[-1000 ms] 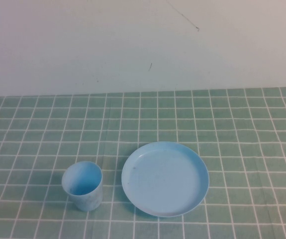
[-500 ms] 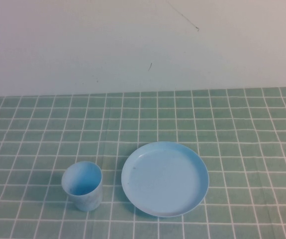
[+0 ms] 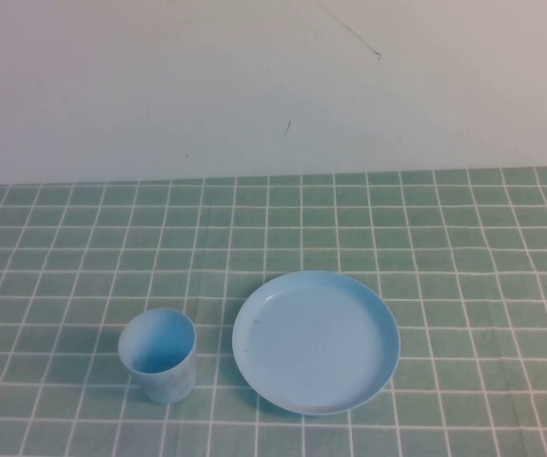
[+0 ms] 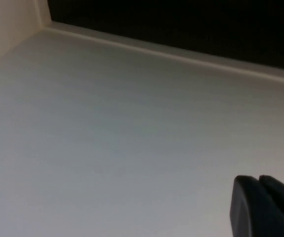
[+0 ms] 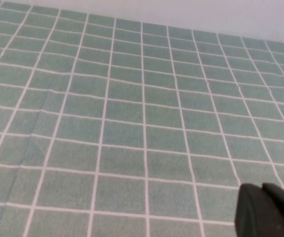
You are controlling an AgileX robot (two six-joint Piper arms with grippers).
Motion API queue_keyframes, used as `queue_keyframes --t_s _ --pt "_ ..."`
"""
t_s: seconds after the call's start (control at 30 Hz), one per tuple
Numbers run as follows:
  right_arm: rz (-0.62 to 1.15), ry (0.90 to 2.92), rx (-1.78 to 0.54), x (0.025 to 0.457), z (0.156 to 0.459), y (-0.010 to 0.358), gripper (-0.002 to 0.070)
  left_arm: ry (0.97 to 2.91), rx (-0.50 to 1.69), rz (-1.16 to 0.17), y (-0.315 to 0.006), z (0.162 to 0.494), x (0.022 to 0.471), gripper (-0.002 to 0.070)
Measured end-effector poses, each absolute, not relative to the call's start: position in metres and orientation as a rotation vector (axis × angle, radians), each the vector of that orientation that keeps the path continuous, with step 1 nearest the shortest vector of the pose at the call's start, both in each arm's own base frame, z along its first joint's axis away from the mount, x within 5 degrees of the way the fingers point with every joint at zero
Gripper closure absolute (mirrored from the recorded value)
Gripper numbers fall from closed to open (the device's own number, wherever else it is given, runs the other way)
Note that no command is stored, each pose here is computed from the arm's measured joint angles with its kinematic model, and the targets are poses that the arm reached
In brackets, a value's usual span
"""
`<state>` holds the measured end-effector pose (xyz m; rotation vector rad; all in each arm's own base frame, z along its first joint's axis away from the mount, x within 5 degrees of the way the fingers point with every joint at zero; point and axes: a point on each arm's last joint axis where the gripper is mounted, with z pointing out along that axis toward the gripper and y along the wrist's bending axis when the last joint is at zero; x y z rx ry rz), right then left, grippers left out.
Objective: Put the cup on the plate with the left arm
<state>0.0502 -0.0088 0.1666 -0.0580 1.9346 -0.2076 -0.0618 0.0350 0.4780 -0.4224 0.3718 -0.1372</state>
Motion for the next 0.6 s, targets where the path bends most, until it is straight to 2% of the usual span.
queue_keyframes --t_s 0.13,0.27,0.47,0.6 --pt "-0.208 1.935 -0.058 0.050 0.167 -0.009 0.0678 0.570 -0.299 -0.068 0.027 0.513 -0.035 0.0678" --pt "-0.208 1.935 -0.058 0.050 0.167 -0.009 0.0678 0.794 -0.070 -0.048 0.009 0.525 0.002 0.0678" --pt "-0.208 1.935 -0.058 0.050 0.167 -0.009 0.0678 0.999 0.107 -0.117 -0.011 0.512 0.054 0.0678" --pt "-0.208 1.935 -0.058 0.050 0.167 -0.009 0.0678 1.148 0.155 -0.148 -0.019 0.488 0.092 0.0678"
